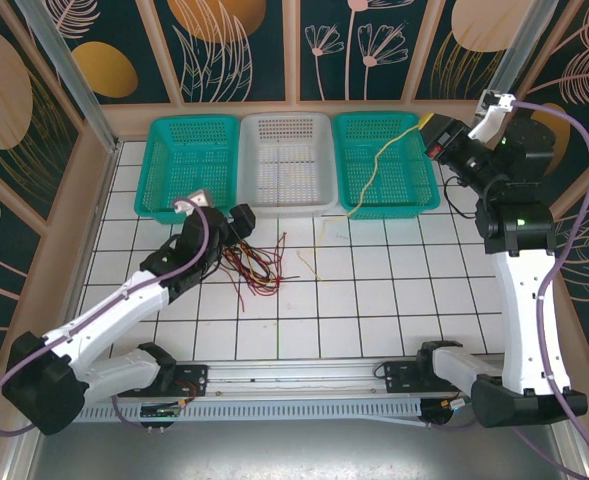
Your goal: Untangle the cables
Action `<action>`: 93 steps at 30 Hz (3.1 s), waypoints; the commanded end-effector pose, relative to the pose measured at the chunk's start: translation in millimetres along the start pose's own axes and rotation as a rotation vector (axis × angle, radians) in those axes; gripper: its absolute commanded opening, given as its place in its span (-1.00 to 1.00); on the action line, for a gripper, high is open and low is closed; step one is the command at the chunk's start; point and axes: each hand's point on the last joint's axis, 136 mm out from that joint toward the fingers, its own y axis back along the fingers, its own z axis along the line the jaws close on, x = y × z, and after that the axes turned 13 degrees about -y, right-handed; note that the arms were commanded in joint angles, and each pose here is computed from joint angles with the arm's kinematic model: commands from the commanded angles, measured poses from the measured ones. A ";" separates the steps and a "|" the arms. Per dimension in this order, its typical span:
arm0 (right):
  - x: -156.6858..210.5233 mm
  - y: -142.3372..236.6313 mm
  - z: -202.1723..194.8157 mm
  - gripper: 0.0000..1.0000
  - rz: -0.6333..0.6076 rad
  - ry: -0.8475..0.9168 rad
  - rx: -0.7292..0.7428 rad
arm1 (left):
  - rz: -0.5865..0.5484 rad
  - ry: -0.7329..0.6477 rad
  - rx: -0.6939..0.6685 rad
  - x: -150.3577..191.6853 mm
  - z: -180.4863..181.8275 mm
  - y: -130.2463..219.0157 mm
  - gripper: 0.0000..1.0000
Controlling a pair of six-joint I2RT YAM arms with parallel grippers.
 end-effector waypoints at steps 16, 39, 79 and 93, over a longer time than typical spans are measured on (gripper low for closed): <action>-4.3 -14.5 64.4 -1.00 0.042 0.043 -0.207 | -0.255 -0.434 1.094 -89.4 -218.3 100.8 0.69; -5.6 -21.0 91.5 -1.00 0.082 0.020 -0.314 | -0.128 -0.498 1.122 -39.7 -259.9 46.0 0.44; -41.3 5.0 1.4 -0.06 -0.066 -0.110 -0.110 | -0.180 -0.273 0.581 -90.5 -144.6 -3.4 -1.00; 116.2 -33.1 -47.5 -0.08 0.208 -0.140 0.021 | -0.214 -0.098 -0.114 -218.5 60.2 -108.9 -1.00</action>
